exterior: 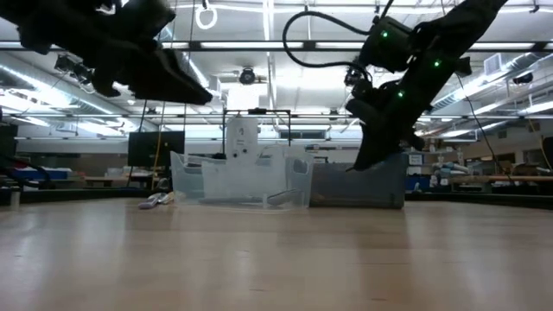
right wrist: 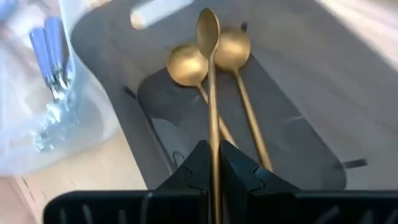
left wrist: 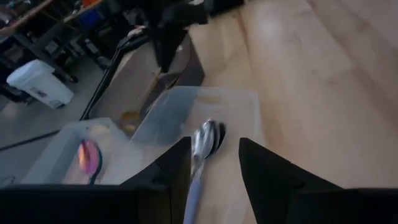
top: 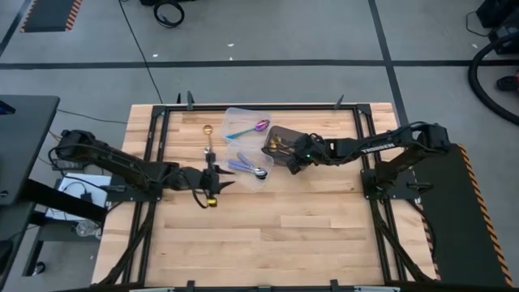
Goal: Sort silverware by color (type)
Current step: Put the gold spoon into the black bin, then put the purple spoon into the bottom transparent bin
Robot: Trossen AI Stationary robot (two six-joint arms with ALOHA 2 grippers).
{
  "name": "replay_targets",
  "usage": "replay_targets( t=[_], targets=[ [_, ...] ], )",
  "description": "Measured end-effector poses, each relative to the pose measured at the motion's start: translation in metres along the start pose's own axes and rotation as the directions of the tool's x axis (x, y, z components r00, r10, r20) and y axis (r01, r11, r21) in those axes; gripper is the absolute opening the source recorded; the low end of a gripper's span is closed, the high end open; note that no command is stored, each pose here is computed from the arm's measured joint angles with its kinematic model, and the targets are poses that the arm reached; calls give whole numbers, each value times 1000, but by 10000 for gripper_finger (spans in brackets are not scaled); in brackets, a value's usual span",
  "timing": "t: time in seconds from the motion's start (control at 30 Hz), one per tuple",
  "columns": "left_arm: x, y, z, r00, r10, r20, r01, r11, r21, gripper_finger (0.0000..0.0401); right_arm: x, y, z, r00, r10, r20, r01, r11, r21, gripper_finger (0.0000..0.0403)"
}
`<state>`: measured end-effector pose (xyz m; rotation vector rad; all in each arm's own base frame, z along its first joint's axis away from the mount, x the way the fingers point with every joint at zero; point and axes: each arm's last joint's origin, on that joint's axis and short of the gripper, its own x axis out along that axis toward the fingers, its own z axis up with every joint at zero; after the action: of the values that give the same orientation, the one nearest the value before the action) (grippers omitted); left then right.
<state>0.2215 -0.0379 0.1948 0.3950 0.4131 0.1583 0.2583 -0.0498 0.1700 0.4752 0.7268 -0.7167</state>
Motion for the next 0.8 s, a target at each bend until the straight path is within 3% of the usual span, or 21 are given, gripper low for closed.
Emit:
replay_targets(
  t=[0.2,0.4,0.67,0.8],
  targets=[
    [-8,14,-9,998,25,62,-22,998,-62,142,13,0,-4,999,8,-49,-8,1000,4,30],
    [-14,20,-20,998,44,48,-40,996,-82,142,22,1,-9,997,13,-78,-12,1000,19,67],
    [-14,19,-17,997,31,74,-22,993,-119,142,16,0,-8,996,23,-85,-20,999,34,114],
    [-14,20,-17,997,47,68,-33,981,-189,142,10,0,-3,997,42,-57,-40,998,39,122]
  ],
)
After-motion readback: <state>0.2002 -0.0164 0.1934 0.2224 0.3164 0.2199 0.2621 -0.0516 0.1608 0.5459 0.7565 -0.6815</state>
